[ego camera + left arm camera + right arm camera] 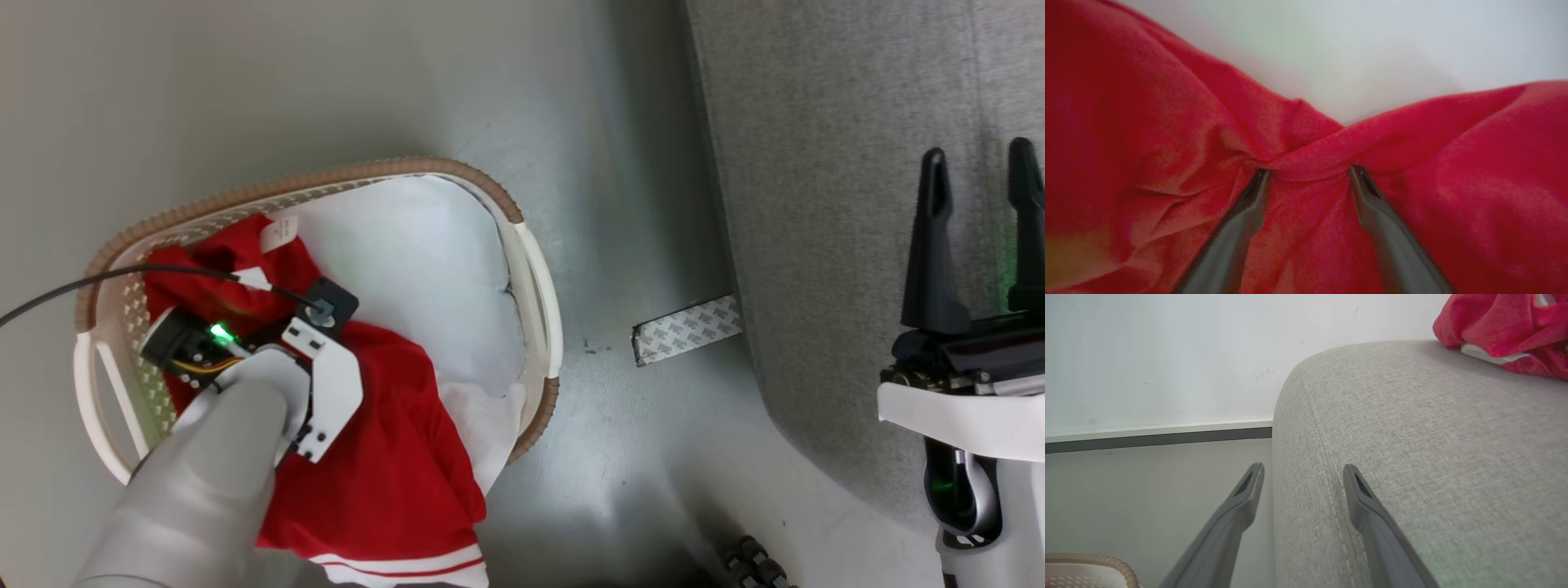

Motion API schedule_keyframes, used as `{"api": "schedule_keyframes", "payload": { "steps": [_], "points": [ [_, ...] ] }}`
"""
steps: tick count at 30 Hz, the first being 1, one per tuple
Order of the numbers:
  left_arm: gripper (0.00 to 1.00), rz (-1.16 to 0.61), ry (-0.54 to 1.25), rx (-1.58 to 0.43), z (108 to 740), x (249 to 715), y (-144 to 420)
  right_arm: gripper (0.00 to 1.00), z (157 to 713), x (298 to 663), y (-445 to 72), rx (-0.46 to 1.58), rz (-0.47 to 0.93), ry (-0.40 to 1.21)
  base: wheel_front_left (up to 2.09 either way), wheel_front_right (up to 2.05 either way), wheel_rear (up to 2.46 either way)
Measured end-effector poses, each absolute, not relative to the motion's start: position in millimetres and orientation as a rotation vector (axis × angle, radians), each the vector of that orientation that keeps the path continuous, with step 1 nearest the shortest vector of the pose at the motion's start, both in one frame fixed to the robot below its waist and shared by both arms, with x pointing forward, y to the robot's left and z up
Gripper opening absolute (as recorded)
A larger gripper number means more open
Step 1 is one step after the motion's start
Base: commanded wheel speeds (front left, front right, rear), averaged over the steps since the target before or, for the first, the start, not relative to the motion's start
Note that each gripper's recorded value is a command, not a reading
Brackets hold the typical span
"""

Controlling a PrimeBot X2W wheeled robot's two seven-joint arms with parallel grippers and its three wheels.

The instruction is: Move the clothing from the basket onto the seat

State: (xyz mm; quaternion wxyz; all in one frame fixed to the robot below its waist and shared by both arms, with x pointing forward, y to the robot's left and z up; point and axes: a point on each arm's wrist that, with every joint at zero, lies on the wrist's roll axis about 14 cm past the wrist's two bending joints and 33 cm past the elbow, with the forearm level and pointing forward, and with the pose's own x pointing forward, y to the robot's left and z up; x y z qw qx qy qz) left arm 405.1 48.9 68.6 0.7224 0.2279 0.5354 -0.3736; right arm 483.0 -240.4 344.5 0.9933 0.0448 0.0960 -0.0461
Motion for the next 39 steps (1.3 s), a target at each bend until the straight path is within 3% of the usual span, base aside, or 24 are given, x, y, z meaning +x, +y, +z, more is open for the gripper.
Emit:
{"api": "schedule_keyframes", "payload": {
  "steps": [1,2,10,23,39],
  "points": [
    [0.85,-0.825,1.173,0.501,67.8,405.9,47.3,1.0,342.4,482.0,-241.1,0.09,-0.095,0.197,0.0,0.0,0.0],
    [0.0,-0.83,1.166,0.5,67.5,405.6,45.5,1.0,340.8,481.7,-241.5,0.091,-0.097,0.2,0.0,0.0,0.0],
    [0.0,-0.784,1.071,0.364,93.8,414.8,21.3,1.0,347.5,481.3,-243.3,0.115,-0.113,0.185,0.0,0.0,0.0],
    [0.0,-0.674,0.742,0.142,219.4,443.3,0.9,1.0,411.2,464.7,-245.7,0.172,-0.141,0.075,0.0,0.0,0.0],
    [0.0,-0.525,0.26,0.032,427.4,419.6,16.2,1.0,469.7,380.3,-221.8,0.186,-0.086,0.009,0.0,0.0,0.0]
  ]
}}
